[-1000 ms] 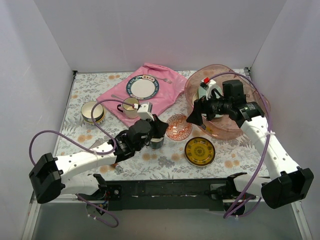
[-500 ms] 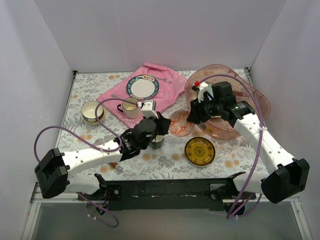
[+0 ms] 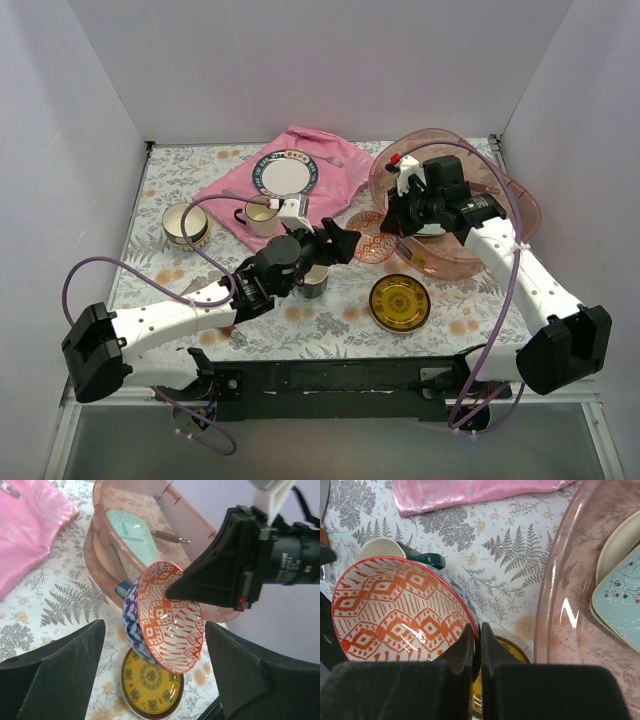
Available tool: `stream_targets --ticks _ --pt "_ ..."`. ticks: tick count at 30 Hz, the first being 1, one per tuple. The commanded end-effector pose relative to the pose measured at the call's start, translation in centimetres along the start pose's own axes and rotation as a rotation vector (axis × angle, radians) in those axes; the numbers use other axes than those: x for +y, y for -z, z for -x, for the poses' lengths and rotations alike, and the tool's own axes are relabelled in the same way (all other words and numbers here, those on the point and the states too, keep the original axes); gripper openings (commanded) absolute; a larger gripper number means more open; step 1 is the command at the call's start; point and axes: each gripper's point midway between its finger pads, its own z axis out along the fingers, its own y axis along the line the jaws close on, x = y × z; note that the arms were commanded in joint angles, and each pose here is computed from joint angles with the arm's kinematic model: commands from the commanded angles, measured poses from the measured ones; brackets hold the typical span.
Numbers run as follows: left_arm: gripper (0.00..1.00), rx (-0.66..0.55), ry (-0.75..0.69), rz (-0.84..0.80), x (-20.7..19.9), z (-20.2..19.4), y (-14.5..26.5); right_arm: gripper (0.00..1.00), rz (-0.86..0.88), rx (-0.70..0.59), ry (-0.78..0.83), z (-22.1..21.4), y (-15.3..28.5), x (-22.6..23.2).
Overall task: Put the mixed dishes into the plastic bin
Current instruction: Pick up the bowl from the center of the board, then place the bowl in the plastic bin.
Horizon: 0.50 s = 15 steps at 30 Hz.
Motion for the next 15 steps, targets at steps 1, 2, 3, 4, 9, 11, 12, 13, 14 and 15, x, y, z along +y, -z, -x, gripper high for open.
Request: stream_targets --ticks 1,2,3,4,9,11,12,13,14,15 --pt "0.86 -0.039 -0.007 -0.083 -1.9 2.6 1.7 0.01 0.036 -0.142 0.076 3.9 2.9 -0.2" --pt "0.90 -0.031 -0.022 -0.082 -1.7 2.5 1.9 0.01 0.049 -0.163 0.083 4.2 3.4 -0.3" --pt "0.96 -0.040 -0.030 -0.090 -1.9 3.1 2.4 0.01 0.044 -0.180 0.081 4.2 4.0 -1.0" --pt "0.98 -0.036 -0.045 -0.089 -1.8 3.2 2.5 0.01 0.079 -0.191 0.090 4.3 4.3 -0.7" --pt "0.98 -0.021 -0.116 -0.037 -0.4 3.9 3.9 0.01 0.069 -0.256 0.146 5.0 6.6 -2.8" --pt "0.98 -0.006 -0.153 -0.019 0.4 3.9 4.4 0.01 0.066 -0.280 0.146 5.6 7.5 -3.4" --pt "0.98 -0.005 -0.164 -0.011 0.7 4.0 4.6 0.01 0.070 -0.292 0.142 5.7 8.0 -4.2" --pt "0.98 -0.008 -0.177 -0.008 0.9 4.3 5.0 0.01 0.060 -0.310 0.142 6.2 8.6 -4.6" --pt "0.98 0.007 -0.191 0.011 1.4 4.1 5.2 0.01 0.057 -0.319 0.138 6.5 9.0 -5.0" --pt "0.98 0.018 -0.202 0.029 1.9 3.8 5.5 0.01 0.053 -0.334 0.136 6.6 9.6 -6.0"
